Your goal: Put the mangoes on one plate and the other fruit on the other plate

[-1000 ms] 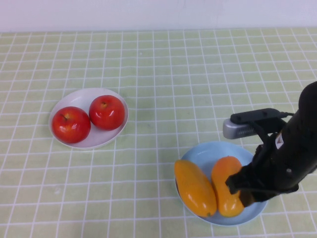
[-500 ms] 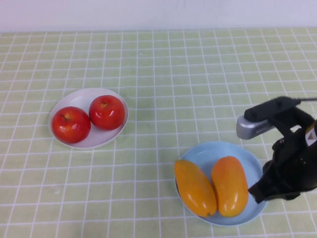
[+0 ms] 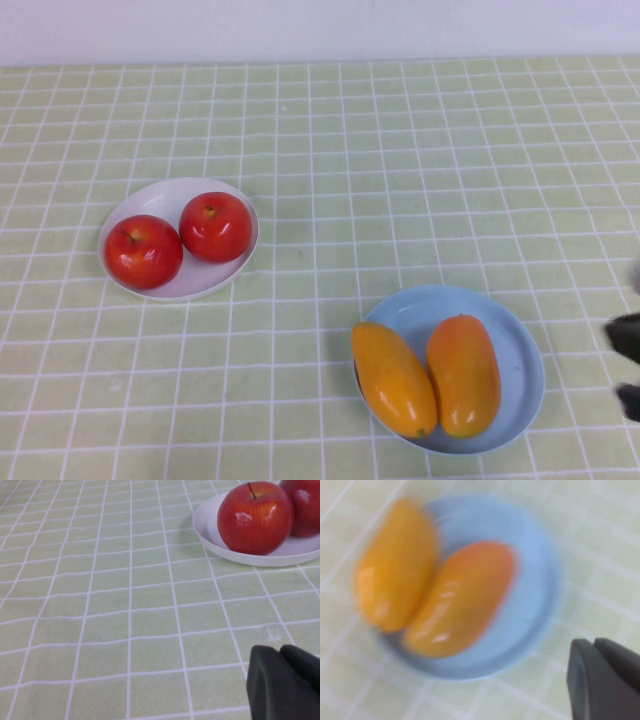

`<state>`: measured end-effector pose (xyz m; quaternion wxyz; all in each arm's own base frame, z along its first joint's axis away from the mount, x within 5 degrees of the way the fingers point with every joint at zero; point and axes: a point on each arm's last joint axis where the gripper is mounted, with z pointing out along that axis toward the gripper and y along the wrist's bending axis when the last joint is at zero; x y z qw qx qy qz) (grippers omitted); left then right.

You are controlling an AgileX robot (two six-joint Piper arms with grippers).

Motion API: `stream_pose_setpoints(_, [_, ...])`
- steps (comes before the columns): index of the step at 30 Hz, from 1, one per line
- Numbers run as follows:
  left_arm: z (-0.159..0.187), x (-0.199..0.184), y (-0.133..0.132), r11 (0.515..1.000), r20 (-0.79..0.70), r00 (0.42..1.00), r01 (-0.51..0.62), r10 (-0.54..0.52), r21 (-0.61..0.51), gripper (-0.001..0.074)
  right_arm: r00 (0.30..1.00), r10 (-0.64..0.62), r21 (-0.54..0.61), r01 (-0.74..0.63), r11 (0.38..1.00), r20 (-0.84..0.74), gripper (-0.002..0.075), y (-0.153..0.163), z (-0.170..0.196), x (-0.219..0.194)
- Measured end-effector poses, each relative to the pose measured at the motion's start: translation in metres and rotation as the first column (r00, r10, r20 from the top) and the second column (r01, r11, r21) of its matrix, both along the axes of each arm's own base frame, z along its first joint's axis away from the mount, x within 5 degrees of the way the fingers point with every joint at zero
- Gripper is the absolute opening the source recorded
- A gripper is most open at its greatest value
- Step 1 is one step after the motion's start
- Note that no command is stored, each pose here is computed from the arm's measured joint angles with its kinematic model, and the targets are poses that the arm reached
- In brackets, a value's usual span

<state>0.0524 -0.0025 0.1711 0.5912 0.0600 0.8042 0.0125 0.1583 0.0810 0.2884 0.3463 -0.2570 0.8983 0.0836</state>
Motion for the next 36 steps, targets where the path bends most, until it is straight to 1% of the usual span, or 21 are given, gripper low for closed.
stream_pose_setpoints(2, [0.000,0.000,0.000,1.000,0.000,1.000,0.000,0.000,0.000,0.0003,0.992,-0.073,0.044,0.069,0.997,0.101,-0.0015,-0.019,-0.010,-0.013])
stream_pose_setpoints(5, [0.000,0.000,0.000,1.000,0.000,1.000,0.000,0.000,0.000,0.0003,0.956,-0.172,0.106,0.151,0.983,0.238,-0.0015,-0.041,-0.029,-0.037])
stream_pose_setpoints(8, [0.000,0.000,0.000,1.000,0.000,1.000,0.000,0.000,0.000,0.0003,0.897,-0.270,0.161,0.226,0.961,0.351,-0.0015,-0.058,-0.058,-0.059])
stream_pose_setpoints(11, [0.000,0.000,0.000,1.000,0.000,1.000,0.000,0.000,0.000,0.0003,0.823,-0.345,0.212,0.277,0.937,0.451,-0.0015,-0.068,-0.079,-0.073])
stream_pose_setpoints(13, [0.000,0.000,0.000,1.000,0.000,1.000,0.000,0.000,0.000,0.0003,0.779,-0.384,0.249,0.297,0.922,0.495,-0.0015,-0.072,-0.092,-0.081])
stream_pose_setpoints(15, [0.000,0.000,0.000,1.000,0.000,1.000,0.000,0.000,0.000,0.0003,0.751,-0.418,0.295,0.303,0.906,0.511,-0.0015,-0.073,-0.099,-0.087])
stream_pose_setpoints(19, [0.000,0.000,0.000,1.000,0.000,1.000,0.000,0.000,0.000,0.0003,0.710,-0.455,0.373,0.283,0.883,0.538,-0.0015,-0.073,-0.098,-0.094])
stream_pose_setpoints(23, [0.000,0.000,0.000,1.000,0.000,1.000,0.000,0.000,0.000,0.0003,0.705,-0.453,0.390,0.264,0.882,0.546,-0.0015,-0.073,-0.099,-0.101])
stream_pose_setpoints(28, [0.000,0.000,0.000,1.000,0.002,1.000,0.000,0.000,0.000,0.0003,0.778,-0.429,0.347,0.287,0.893,0.460,-0.0015,-0.071,-0.110,-0.105])
stream_pose_setpoints(30, [0.000,0.000,0.000,1.000,0.002,1.000,0.000,0.000,0.000,0.0003,0.794,-0.423,0.335,0.292,0.896,0.436,-0.0015,-0.070,-0.113,-0.106])
stream_pose_setpoints(36, [0.000,0.000,0.000,1.000,0.002,1.000,0.000,0.000,0.000,0.0003,0.801,-0.420,0.330,0.295,0.897,0.426,-0.0015,-0.070,-0.114,-0.106])
